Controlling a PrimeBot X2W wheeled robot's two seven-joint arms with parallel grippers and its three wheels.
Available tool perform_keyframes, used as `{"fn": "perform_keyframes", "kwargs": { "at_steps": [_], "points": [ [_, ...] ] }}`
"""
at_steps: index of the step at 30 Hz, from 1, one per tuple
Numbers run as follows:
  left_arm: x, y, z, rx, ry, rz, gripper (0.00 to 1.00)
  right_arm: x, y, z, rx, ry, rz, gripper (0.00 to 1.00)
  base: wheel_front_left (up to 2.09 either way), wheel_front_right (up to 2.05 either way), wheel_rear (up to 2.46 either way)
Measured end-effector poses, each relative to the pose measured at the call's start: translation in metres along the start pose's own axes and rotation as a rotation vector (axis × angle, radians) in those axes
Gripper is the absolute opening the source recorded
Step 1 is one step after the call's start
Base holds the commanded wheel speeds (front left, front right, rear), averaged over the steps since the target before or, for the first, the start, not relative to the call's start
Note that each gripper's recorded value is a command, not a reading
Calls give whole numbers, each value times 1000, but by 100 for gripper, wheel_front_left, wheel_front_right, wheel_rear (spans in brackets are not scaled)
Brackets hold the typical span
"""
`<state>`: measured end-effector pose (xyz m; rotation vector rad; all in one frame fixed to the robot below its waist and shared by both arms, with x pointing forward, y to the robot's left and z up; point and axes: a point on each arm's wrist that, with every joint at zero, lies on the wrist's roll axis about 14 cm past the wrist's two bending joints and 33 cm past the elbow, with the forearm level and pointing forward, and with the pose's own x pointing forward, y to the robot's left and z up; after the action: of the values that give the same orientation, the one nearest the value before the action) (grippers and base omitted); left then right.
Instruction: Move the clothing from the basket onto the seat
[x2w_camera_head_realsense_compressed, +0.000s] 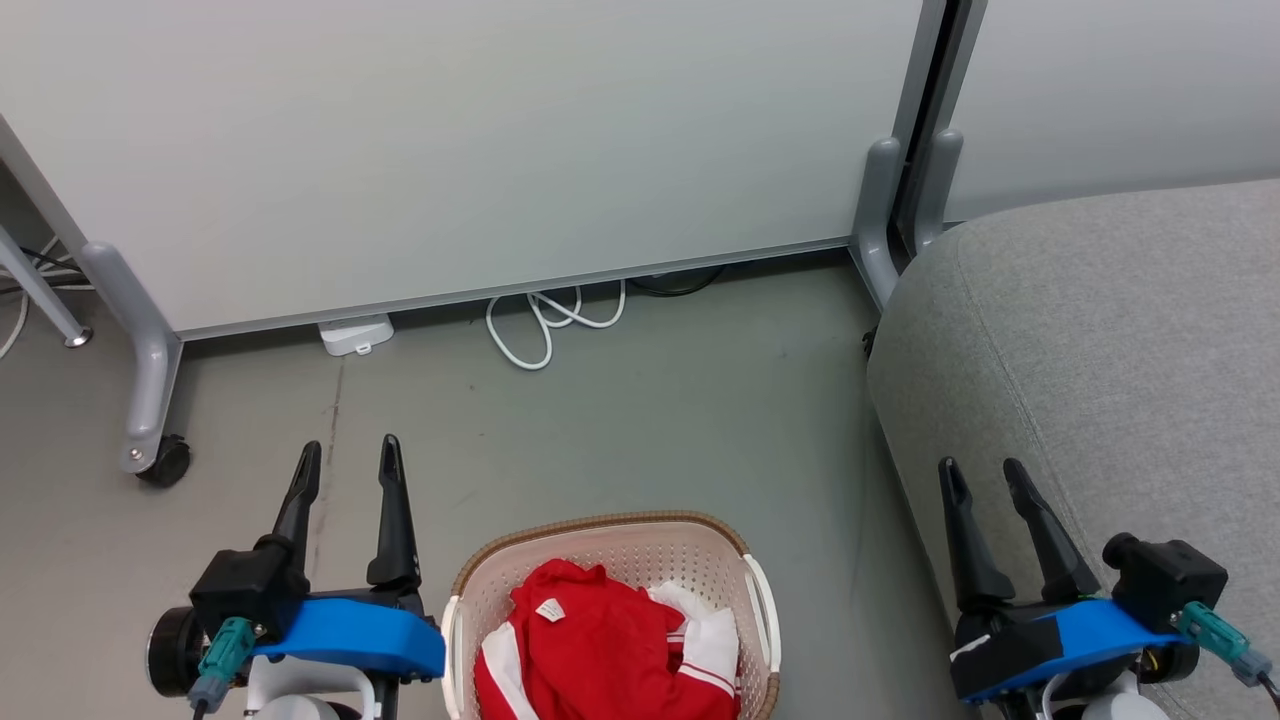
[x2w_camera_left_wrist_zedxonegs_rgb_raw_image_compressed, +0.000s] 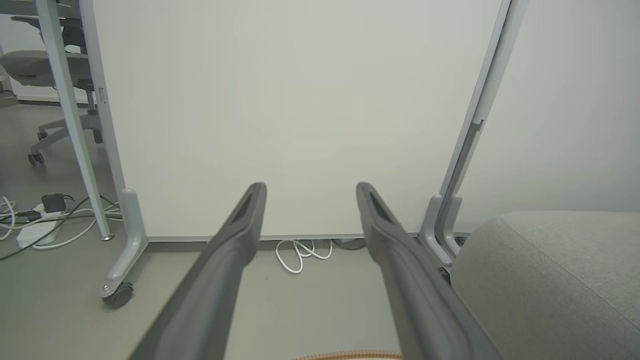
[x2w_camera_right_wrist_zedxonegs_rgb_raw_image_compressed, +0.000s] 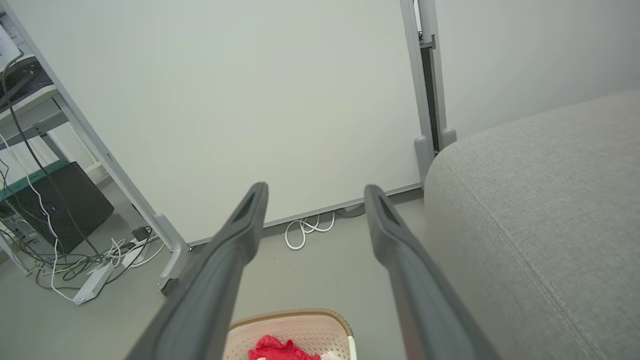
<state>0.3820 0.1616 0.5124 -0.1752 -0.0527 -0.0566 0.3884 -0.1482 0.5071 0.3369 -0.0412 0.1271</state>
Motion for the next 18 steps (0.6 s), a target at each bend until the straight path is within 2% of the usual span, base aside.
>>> {"fn": "perform_keyframes", "kwargs": {
  "at_steps": [18],
  "points": [
    [-1, -6, 3, 91, -28, -34, 100, 2, 13, 2, -128, -17, 55, 100, 0, 0, 0]
  ]
}}
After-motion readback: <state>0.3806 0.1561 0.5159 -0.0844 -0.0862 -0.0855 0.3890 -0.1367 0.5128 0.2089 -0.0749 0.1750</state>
